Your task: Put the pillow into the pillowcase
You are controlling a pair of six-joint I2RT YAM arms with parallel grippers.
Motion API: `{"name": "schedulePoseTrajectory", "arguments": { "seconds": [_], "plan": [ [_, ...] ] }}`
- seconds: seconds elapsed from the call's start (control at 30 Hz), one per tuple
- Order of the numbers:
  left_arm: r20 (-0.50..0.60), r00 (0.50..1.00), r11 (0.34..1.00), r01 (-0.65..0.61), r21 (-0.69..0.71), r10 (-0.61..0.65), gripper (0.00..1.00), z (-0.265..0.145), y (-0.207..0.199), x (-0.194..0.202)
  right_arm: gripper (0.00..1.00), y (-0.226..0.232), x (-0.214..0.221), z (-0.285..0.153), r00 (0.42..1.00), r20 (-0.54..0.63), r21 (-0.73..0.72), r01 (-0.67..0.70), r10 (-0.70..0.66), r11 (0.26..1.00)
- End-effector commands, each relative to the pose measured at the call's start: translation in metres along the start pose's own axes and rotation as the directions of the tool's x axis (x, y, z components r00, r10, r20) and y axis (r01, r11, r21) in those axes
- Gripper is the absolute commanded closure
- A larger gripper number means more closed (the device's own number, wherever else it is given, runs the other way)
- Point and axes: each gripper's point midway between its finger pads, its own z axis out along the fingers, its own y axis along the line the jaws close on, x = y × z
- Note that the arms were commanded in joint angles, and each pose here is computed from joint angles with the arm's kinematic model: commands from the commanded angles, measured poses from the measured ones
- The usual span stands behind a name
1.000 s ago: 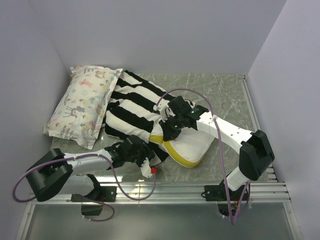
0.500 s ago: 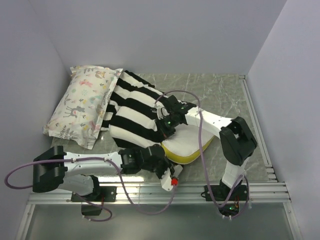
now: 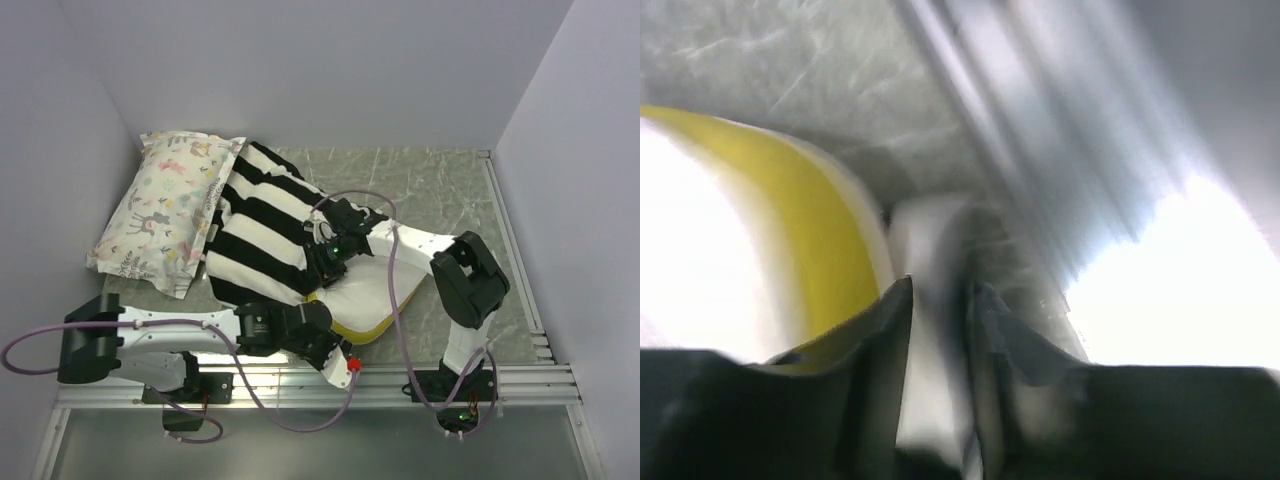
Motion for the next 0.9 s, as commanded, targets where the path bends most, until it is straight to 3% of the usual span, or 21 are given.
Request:
{"name": "schedulePoseTrajectory", "arguments": {
  "seconds": [0.0, 0.1, 0.23, 0.3, 0.4, 0.47, 0.5, 0.6, 0.8, 0.87],
  "plan": [
    [0.201, 0.967, 0.987, 0.153, 0.04, -0.158, 0.56, -0.047, 0.012, -0.068, 0.44, 0.033, -0.04, -0.059, 0.94, 0.23, 0.034, 0.249, -0.25, 0.968],
    [0.215, 0.942, 0.967, 0.253, 0.044, -0.256, 0.44, -0.077, 0.012, -0.068, 0.34, 0.028, -0.028, -0.081, 0.927, 0.208, 0.116, 0.293, -0.311, 0.949],
    [0.201, 0.898, 0.914, 0.405, -0.027, -0.392, 0.39, -0.1, 0.017, -0.047, 0.34, 0.021, -0.006, -0.112, 0.928, 0.172, 0.182, 0.3, -0.331, 0.936],
    [0.211, 0.832, 0.837, 0.54, -0.09, -0.514, 0.39, -0.11, 0.036, -0.032, 0.34, 0.007, -0.007, -0.134, 0.937, 0.203, 0.214, 0.241, -0.284, 0.947],
    [0.219, 0.658, 0.608, 0.752, -0.255, -0.721, 0.35, -0.125, 0.089, 0.021, 0.32, -0.034, -0.01, -0.178, 0.933, 0.305, 0.283, 0.103, -0.191, 0.954],
    [0.233, 0.537, 0.435, 0.819, -0.375, -0.811, 0.34, -0.141, 0.125, 0.053, 0.32, -0.063, -0.005, -0.19, 0.939, 0.326, 0.319, -0.001, -0.108, 0.948],
    [0.178, 0.477, 0.384, 0.838, -0.389, -0.86, 0.35, -0.125, 0.13, 0.074, 0.31, -0.087, -0.003, -0.203, 0.933, 0.356, 0.343, -0.089, -0.042, 0.935],
    [0.134, 0.387, 0.284, 0.834, -0.472, -0.912, 0.36, -0.115, 0.157, 0.098, 0.3, -0.133, 0.012, -0.214, 0.91, 0.391, 0.354, -0.29, 0.141, 0.889],
    [0.088, 0.368, 0.26, 0.787, -0.56, -0.925, 0.36, -0.085, 0.195, 0.132, 0.28, -0.167, 0.041, -0.194, 0.877, 0.322, 0.274, -0.447, 0.356, 0.852],
    [0.049, 0.337, 0.25, 0.781, -0.573, -0.94, 0.38, -0.069, 0.192, 0.148, 0.28, -0.166, 0.047, -0.183, 0.868, 0.296, 0.233, -0.469, 0.397, 0.852]
  ]
}}
